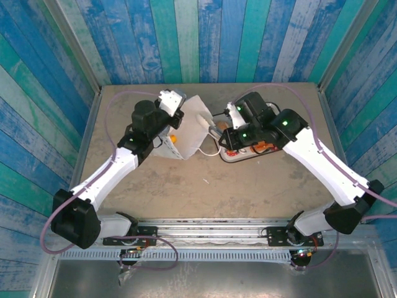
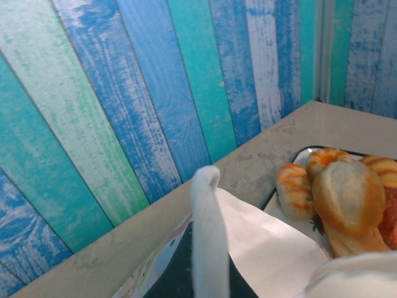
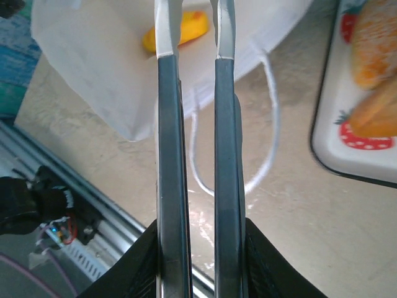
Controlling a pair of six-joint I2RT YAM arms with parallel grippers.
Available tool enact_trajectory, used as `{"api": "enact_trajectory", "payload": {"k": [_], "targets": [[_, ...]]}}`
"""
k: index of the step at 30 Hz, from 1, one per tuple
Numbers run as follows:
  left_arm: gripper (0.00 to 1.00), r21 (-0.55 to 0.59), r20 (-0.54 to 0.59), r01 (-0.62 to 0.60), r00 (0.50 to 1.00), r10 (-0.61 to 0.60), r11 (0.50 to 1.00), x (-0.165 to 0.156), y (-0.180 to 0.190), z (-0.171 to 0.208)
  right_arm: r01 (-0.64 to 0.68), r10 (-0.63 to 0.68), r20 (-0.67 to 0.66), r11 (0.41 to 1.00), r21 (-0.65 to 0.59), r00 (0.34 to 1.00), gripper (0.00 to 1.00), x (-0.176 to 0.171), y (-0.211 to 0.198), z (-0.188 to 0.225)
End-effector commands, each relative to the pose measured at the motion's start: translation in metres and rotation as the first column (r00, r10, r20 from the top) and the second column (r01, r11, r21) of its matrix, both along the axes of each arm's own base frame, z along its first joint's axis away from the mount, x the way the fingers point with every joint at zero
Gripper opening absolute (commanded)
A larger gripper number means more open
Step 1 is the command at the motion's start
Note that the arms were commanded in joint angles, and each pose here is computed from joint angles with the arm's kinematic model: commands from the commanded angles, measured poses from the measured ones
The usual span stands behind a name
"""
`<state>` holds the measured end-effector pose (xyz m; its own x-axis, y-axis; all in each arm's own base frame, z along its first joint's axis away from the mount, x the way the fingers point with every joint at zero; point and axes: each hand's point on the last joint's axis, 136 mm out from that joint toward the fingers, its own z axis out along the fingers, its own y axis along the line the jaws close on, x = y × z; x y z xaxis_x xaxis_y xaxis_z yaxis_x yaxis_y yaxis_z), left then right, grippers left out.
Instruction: Take the fake bread out of the paper bag
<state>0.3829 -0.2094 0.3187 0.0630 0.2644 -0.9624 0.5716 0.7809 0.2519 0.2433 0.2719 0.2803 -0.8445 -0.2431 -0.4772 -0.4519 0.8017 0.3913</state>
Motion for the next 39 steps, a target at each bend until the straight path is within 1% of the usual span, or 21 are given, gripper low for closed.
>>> {"api": "enact_trajectory", "payload": {"k": [1, 5, 8, 12, 21, 29, 33, 39], "targets": [[0.00, 0.030, 0.140, 0.100, 0.985, -0.103, 0.995, -0.026, -0.005, 0.021, -0.052, 0.062, -0.090, 0.993, 0.110, 0.994, 0.32, -0.006, 0.029, -0.007], [0.00, 0.031, 0.175, 0.117, 0.977, -0.120, 0.993, -0.039, -0.003, 0.021, -0.046, 0.073, -0.180, 0.988, 0.147, 0.981, 0.32, -0.003, 0.051, -0.032], [0.00, 0.021, 0.181, 0.091, 0.979, -0.093, 0.996, -0.041, 0.002, 0.020, -0.020, 0.055, -0.217, 0.987, 0.159, 0.975, 0.31, 0.002, 0.062, -0.049], [0.00, 0.008, 0.177, 0.062, 0.982, -0.063, 0.998, -0.041, 0.008, 0.012, 0.006, 0.035, -0.221, 0.983, 0.182, 0.975, 0.31, 0.009, 0.077, -0.063], [0.00, -0.017, 0.197, 0.068, 0.978, -0.063, 0.998, -0.042, 0.007, 0.009, 0.055, -0.030, -0.214, 0.992, 0.111, 0.976, 0.32, 0.025, 0.094, -0.099], [0.00, -0.048, 0.192, 0.072, 0.979, -0.062, 0.996, -0.041, 0.006, 0.010, 0.024, 0.003, -0.237, 0.994, 0.108, 0.971, 0.32, 0.021, 0.115, -0.124], [0.00, -0.038, 0.186, 0.097, 0.979, -0.088, 0.995, -0.044, 0.003, 0.005, 0.026, 0.000, -0.256, 0.995, 0.095, 0.967, 0.32, 0.020, 0.117, -0.133], [0.00, -0.023, 0.152, 0.197, 0.970, -0.191, 0.980, -0.058, -0.009, -0.012, 0.052, -0.036, -0.296, 0.998, 0.046, 0.955, 0.34, 0.020, 0.114, -0.155]]}}
